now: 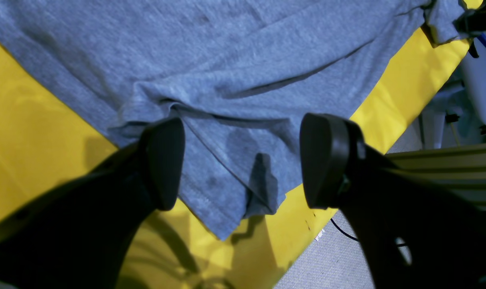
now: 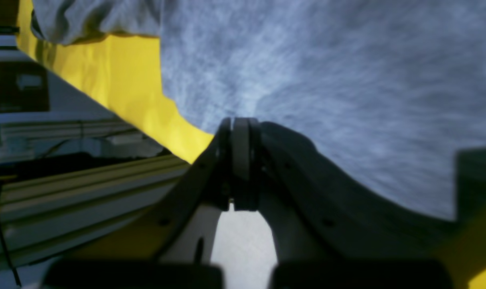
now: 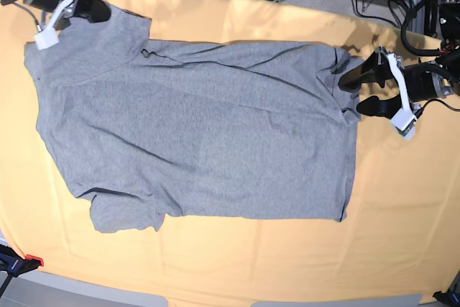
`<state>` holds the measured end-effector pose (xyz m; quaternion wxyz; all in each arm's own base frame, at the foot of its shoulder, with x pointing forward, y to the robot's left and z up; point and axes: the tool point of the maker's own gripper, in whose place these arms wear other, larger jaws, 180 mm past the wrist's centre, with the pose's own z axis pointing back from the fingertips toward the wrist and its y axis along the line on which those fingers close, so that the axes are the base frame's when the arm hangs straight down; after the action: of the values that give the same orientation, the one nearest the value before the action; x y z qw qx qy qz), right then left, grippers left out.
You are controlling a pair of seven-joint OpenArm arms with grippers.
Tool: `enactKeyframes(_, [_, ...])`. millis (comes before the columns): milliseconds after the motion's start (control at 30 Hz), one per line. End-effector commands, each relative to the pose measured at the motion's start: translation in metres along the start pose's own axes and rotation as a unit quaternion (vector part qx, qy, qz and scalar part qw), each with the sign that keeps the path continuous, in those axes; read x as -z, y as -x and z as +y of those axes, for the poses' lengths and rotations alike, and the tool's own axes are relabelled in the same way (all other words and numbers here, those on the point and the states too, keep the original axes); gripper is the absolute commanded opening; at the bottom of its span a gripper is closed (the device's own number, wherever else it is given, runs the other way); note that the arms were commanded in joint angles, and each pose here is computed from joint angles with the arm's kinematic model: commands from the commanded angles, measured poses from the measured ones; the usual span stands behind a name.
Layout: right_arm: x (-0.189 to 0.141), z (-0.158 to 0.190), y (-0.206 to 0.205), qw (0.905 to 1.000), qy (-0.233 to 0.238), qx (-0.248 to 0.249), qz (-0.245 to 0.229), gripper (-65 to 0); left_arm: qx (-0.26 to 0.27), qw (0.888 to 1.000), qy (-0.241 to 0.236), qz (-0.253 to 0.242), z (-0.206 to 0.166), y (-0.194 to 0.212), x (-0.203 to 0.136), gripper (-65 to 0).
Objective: Layout the t-shirt on the table in an organized manner, then fold the t-shirt properly
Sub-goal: 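Grasp the shoulder edge with the right gripper and pull it outward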
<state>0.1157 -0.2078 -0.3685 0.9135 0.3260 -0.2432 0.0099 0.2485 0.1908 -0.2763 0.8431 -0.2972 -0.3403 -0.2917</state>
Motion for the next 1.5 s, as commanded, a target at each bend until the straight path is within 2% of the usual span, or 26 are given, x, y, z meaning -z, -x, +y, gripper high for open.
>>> enactKeyframes(0, [-0.011, 0.003, -0.017, 0.9995, -0.001, -0.02, -0.025, -65.0, 0.016, 1.0, -0.002, -0.018, 0.001, -0.015, -0.007, -19.7])
enactKeyframes(200, [-0.042, 0.003, -0.047, 0.9942, 0.046, -0.071, -0.066, -65.0, 0.016, 1.0, -0.001, -0.018, 0.001, -0.015, -0.007, -19.6])
enactKeyframes(333, [-0.043, -0.006, -0.041, 0.9935, 0.073, -0.072, -0.048, -65.0, 0.016, 1.0, -0.001, -0.018, 0.001, -0.015, -0.007, -19.7])
enactKeyframes(367, [-0.042, -0.011, -0.036, 0.9931, 0.087, -0.07, -0.038, -63.4, 0.016, 1.0, -0.002, -0.017, 0.001, -0.014, -0.007, -19.7])
enactKeyframes(433, [-0.043, -0.027, -0.023, 0.9906, 0.123, -0.061, -0.007, -48.3, 0.016, 1.0, -0.002, -0.016, 0.001, -0.014, -0.007, -19.7])
enactKeyframes(500, [-0.045, -0.047, -0.019, 0.9853, 0.163, -0.051, -0.013, -31.6, 0.016, 1.0, -0.001, -0.017, 0.001, -0.014, -0.007, -19.7])
enactKeyframes(533, [-0.046, -0.055, -0.018, 0.9832, 0.176, -0.044, -0.018, -27.5, 0.016, 1.0, -0.001, -0.017, 0.001, -0.014, -0.007, -19.7])
enactKeyframes(567, [-0.046, -0.062, -0.015, 0.9822, 0.183, -0.036, -0.023, -26.8, 0.016, 1.0, -0.001, -0.017, 0.001, -0.014, -0.007, -19.7])
enactKeyframes(633, [-0.043, -0.068, -0.01, 0.9843, 0.173, -0.009, -0.035, -26.9, 0.016, 1.0, -0.001, -0.016, 0.001, -0.014, -0.007, -19.7])
enactKeyframes(733, [-0.036, -0.063, -0.006, 0.9899, 0.121, 0.037, -0.063, -26.9, 0.016, 1.0, -0.001, -0.016, 0.001, -0.014, -0.007, -19.7])
enactKeyframes(800, [-0.032, -0.053, -0.001, 0.9929, 0.082, 0.06, -0.062, -26.9, 0.016, 1.0, -0.001, -0.016, 0.001, -0.014, -0.007, -19.7])
enactKeyframes(867, [-0.03, -0.042, 0.003, 0.9951, 0.049, 0.068, -0.051, -26.9, 0.016, 1.0, -0.001, -0.016, 0.001, -0.014, -0.007, -19.7])
enactKeyframes(933, [-0.029, -0.034, -0.001, 0.995, 0.027, 0.071, -0.064, -26.9, 0.016, 1.0, -0.001, -0.017, 0.001, -0.014, -0.007, -19.7])
enactKeyframes(1033, [-0.028, -0.031, -0.002, 0.9945, 0.019, 0.074, -0.071, -27.8, 0.016, 1.0, -0.001, -0.017, 0.001, -0.014, -0.007, -19.7])
enactKeyframes(1100, [-0.028, -0.031, -0.003, 0.9946, 0.02, 0.073, -0.071, -33.2, 0.016, 1.0, -0.002, -0.017, 0.001, -0.014, -0.007, -19.7])
enactKeyframes(1133, [-0.028, -0.032, -0.003, 0.9947, 0.02, 0.072, -0.07, -39.2, 0.016, 1.0, -0.001, -0.017, 0.001, -0.014, -0.007, -19.7])
enactKeyframes(1233, [-0.028, -0.031, -0.01, 0.9949, 0.02, 0.063, -0.076, -65.0, 0.016, 1.0, -0.001, -0.017, 0.001, -0.014, -0.007, -19.7])
enactKeyframes(1367, [-0.029, -0.024, -0.028, 0.9954, 0.019, 0.032, -0.089, -65.0, 0.016, 1.0, -0.001, -0.016, 0.001, -0.014, -0.007, -19.7])
enactKeyframes(1467, [-0.033, -0.01, -0.046, 0.995, 0.022, -0.015, -0.097, -65.0, 0.016, 1.0, -0.001, -0.017, 0.001, -0.014, -0.007, -19.7])
